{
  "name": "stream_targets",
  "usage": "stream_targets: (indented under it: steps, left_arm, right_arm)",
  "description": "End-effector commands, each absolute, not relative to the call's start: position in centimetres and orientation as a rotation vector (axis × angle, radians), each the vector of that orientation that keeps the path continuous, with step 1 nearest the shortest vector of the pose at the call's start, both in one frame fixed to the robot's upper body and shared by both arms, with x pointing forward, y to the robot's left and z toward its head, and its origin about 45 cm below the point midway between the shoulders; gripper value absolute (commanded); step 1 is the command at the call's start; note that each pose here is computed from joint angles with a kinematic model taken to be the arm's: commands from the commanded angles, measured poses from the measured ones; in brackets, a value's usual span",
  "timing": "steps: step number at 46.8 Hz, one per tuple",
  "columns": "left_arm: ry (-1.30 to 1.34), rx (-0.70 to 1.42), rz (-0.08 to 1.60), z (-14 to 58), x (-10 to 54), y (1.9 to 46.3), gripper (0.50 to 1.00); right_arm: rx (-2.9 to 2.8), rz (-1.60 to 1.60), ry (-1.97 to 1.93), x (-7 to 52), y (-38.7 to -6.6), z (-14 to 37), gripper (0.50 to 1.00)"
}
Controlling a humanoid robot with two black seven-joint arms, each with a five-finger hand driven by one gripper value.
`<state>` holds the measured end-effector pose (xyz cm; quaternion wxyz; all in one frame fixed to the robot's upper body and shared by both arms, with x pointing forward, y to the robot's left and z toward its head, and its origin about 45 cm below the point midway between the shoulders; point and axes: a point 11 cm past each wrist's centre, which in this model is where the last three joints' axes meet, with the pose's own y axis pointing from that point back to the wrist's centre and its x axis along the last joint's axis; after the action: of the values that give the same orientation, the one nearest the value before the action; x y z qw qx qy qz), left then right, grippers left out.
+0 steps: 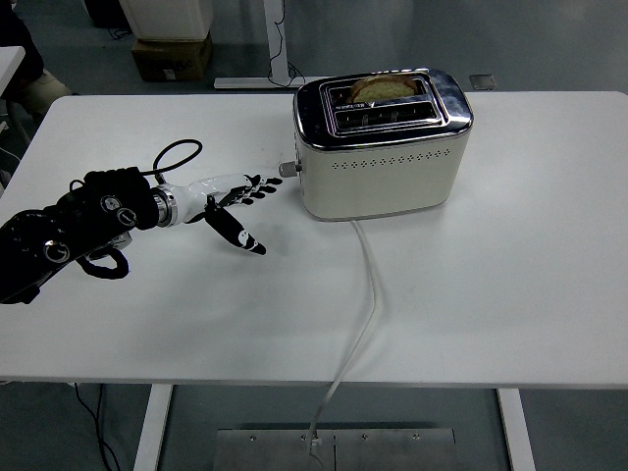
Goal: Press down toaster
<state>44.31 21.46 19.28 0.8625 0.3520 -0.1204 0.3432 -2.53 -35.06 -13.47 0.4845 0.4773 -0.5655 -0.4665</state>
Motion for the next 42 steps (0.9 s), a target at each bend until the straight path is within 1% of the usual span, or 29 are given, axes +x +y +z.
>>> stream_targets:
  steps: [1,10,19,29,42]
  left_arm:
    - [-0.249,0.739,0.724,19.2,44.3,21.7,1.000]
    - [-0.243,0.738,0.732,19.2,44.3,22.0,1.000]
    - [-0.262,0.702,0.805,22.7,46.0,23.9,1.000]
    - [-0.207,0.489,0.948,30.5,48.8,25.2,1.000]
    - [-0.117,0.179,1.048,35.8,50.0,25.8,1.000]
  right_arm:
    - [1.164,-1.135,-1.379,-2.4,-35.0,-13.5,1.000]
    - [1.164,-1.135,-1.379,-2.4,-35.0,-13.5,1.000]
    - [1.162,-1.134,-1.379,-2.4,-35.1,-13.5,1.000]
    - [1.171,-1.127,-1.379,-2.0,-35.1,-13.5,1.000]
    - [1.181,-1.120,-1.382,-1.5,-35.0,-13.5,0.998]
